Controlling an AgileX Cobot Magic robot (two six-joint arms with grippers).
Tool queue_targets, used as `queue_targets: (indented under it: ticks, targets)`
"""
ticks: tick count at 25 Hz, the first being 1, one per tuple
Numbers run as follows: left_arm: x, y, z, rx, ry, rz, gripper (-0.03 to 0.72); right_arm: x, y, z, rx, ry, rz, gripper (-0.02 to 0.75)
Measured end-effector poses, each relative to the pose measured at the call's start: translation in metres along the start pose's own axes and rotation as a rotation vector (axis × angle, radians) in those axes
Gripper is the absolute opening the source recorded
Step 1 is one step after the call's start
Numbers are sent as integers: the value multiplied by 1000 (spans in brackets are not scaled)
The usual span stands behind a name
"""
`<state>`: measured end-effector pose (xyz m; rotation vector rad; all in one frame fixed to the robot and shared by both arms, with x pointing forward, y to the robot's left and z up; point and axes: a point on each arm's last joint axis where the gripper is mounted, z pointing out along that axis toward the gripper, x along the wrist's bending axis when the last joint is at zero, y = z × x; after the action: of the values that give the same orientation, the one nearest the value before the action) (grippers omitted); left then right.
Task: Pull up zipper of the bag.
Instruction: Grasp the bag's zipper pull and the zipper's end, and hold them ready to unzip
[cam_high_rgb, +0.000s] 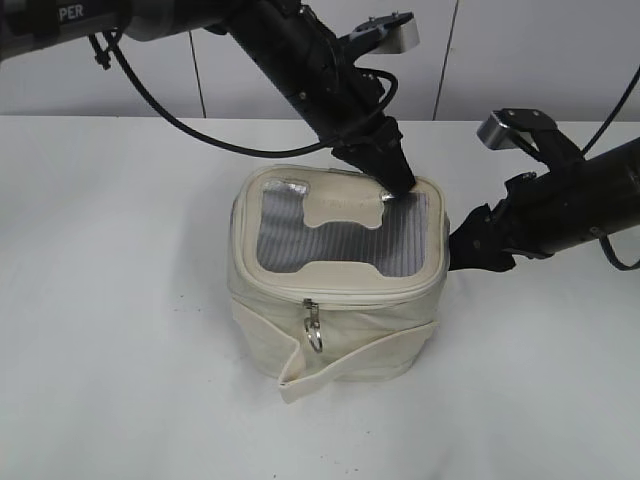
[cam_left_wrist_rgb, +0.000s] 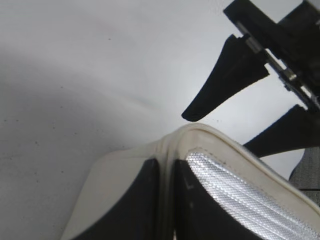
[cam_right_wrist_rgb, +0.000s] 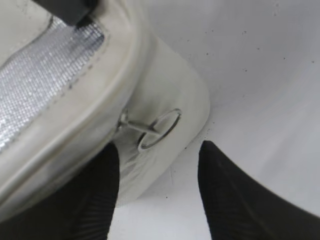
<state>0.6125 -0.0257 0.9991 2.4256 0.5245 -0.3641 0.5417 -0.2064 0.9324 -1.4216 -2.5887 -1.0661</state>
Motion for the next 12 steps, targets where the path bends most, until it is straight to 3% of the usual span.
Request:
queue_targets:
  ticks: [7, 9, 12]
  targets:
    - [0, 0, 0, 0, 2, 0, 56, -9, 3, 14, -76, -7, -1, 389]
    - [0, 0, 0, 0, 4, 1, 56, -12, 5, 19, -96, -4, 1, 309]
    - [0, 0, 0, 0, 3, 1, 55, -16, 12, 22, -126, -6, 11, 87]
